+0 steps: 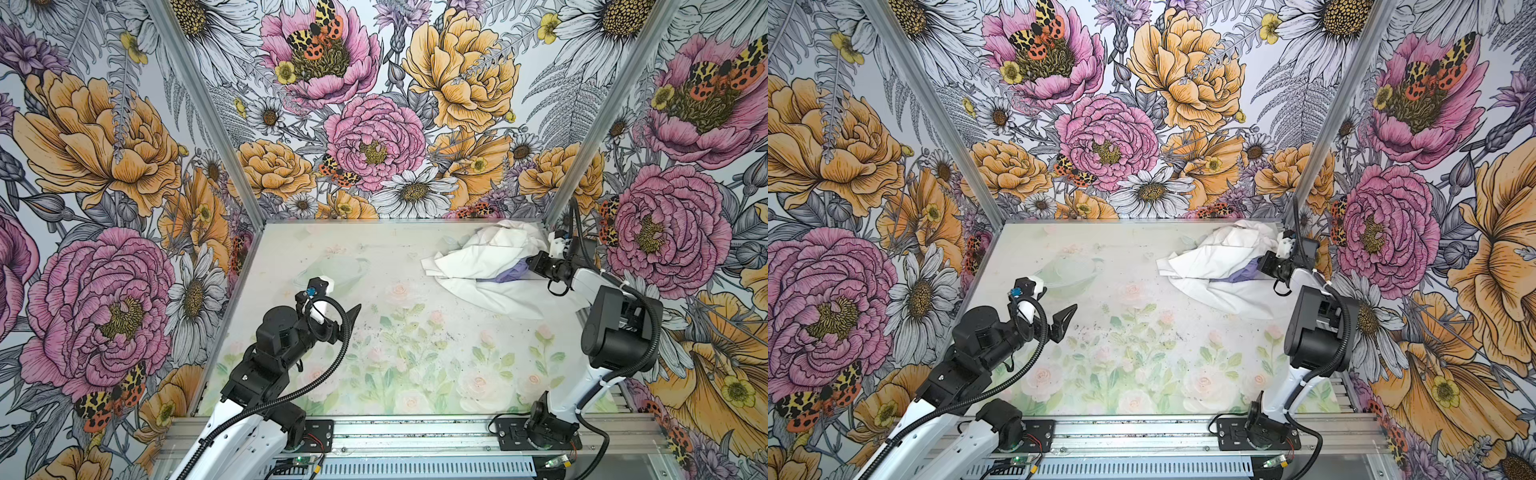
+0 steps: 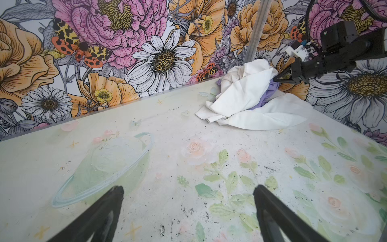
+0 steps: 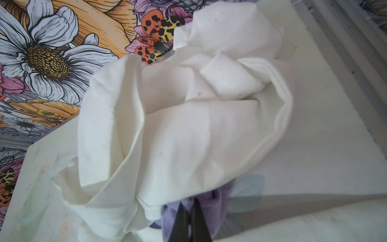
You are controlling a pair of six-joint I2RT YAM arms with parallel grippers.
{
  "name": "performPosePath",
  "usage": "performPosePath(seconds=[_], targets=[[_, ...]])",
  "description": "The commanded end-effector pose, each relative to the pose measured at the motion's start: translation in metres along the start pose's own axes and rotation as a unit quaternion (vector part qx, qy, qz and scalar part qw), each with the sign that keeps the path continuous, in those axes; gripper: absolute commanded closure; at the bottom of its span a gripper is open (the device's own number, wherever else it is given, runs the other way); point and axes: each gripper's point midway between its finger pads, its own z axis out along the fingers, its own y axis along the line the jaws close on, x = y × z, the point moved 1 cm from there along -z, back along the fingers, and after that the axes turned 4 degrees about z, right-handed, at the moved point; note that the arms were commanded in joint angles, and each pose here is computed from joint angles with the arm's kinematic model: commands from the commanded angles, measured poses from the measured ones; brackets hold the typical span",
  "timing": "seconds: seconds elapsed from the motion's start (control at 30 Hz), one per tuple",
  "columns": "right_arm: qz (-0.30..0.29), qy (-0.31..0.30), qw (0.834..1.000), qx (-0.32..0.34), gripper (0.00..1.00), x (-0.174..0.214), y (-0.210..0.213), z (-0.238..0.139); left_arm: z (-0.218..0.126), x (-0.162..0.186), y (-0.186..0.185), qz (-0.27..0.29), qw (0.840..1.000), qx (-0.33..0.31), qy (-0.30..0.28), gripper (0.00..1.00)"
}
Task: Pick out a specific cloth from the pile
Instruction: 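Close the right gripper on the purple shirt under the white cloth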
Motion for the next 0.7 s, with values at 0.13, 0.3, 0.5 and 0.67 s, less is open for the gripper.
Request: performPosePath(seconds=[0.13,0.3,0.5,0.67], targets=[[-0.028,-0.055,0.997,-0.040,1.00,-0.034,0.039,-0.024,0.002,0.007,0.004,0.006,1.000,-0.011,0.010,0.01],[-0.036,-0.075,0.995,-0.050,1.00,-0.044,0.053,-0.035,0.003,0.007,0.004,0.006,1.000,-0.012,0.011,0.01],[-0.035,-0.112,0.990,-0.073,1.00,-0.057,0.068,-0.050,0.003,0.007,0.005,0.006,1.000,-0.012,0.011,0.01],[-0.029,-0.133,0.987,-0.088,1.00,-0.065,0.077,-0.058,0.003,0.008,0.004,0.006,1.000,-0.011,0.011,0.01]])
